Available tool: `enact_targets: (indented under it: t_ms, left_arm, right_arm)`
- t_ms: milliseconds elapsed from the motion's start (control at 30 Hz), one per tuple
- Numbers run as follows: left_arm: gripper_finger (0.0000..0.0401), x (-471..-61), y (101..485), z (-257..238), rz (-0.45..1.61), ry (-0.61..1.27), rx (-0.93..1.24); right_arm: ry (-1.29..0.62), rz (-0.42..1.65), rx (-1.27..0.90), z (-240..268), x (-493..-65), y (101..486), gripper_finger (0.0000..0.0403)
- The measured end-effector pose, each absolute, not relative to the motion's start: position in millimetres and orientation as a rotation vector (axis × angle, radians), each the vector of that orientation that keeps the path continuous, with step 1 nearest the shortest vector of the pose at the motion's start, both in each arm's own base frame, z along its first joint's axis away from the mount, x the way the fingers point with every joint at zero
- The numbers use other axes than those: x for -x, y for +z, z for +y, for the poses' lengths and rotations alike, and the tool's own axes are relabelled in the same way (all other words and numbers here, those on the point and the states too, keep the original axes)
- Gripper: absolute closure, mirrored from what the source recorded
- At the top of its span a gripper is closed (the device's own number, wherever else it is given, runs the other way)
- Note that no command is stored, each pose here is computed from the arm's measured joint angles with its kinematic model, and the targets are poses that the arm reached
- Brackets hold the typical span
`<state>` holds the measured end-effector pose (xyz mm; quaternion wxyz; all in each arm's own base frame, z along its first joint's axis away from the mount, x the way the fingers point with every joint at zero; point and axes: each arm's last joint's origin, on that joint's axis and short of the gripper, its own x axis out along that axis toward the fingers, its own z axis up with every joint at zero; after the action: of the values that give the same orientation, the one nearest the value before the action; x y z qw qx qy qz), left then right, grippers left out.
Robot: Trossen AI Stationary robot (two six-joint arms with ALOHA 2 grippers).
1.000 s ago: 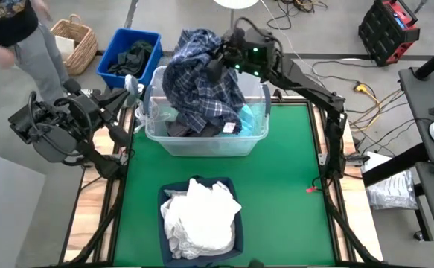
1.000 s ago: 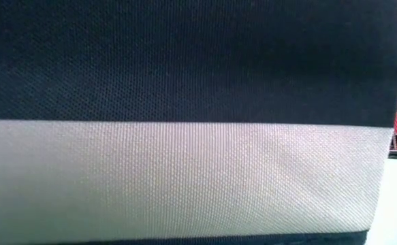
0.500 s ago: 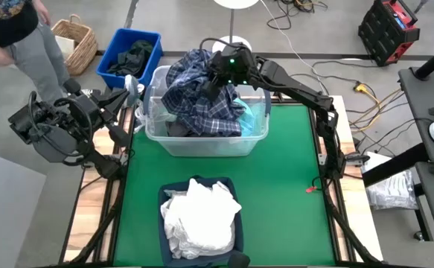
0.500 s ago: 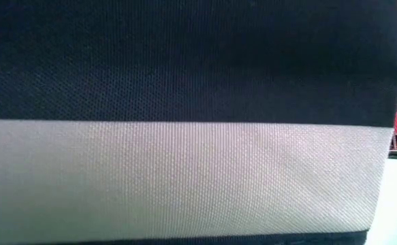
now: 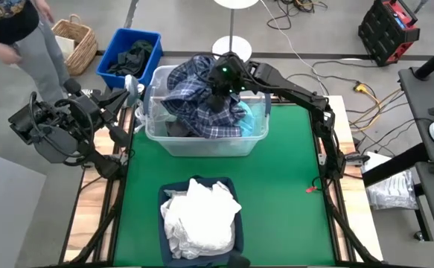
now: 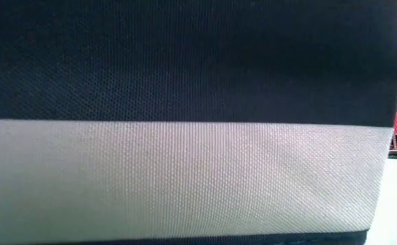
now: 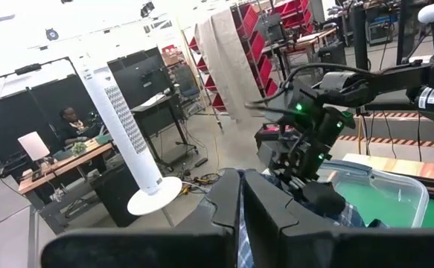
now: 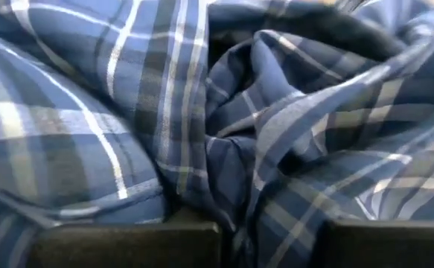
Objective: Sort clothes
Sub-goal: Put the blue checkered polo shirts into the transparent laundry bin
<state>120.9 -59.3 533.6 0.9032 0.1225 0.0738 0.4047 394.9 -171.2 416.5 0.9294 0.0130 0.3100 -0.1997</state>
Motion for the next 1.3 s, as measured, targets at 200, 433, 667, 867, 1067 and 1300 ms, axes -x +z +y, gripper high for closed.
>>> enact_targets:
  t_ms: [200, 433, 667, 867, 1067, 1300]
  left_arm:
    - [0.0401, -121, 533, -59, 0.155, 0.836, -0.258]
    - [0.0401, -119, 530, -58, 0.154, 0.838, -0.248]
    - [0.0401, -119, 530, -58, 0.151, 0.838, -0.240]
    - [0.0401, -119, 529, -58, 0.159, 0.828, -0.241]
    - [0.0401, -119, 529, -58, 0.168, 0.815, -0.242]
    - [0.0401, -119, 528, -58, 0.171, 0.809, -0.240]
  right_arm:
    - [-0.368, 0.765, -0.056, -168, -390, 405, 0.0390]
    - [-0.342, 0.894, -0.058, -167, -386, 387, 0.0390]
    - [-0.316, 1.043, -0.079, -166, -384, 360, 0.0390]
    - [-0.309, 1.106, -0.082, -166, -384, 344, 0.0390]
    - [-0.305, 1.154, -0.095, -168, -384, 326, 0.0390]
    - [-0.303, 1.218, -0.115, -171, -381, 308, 0.0390]
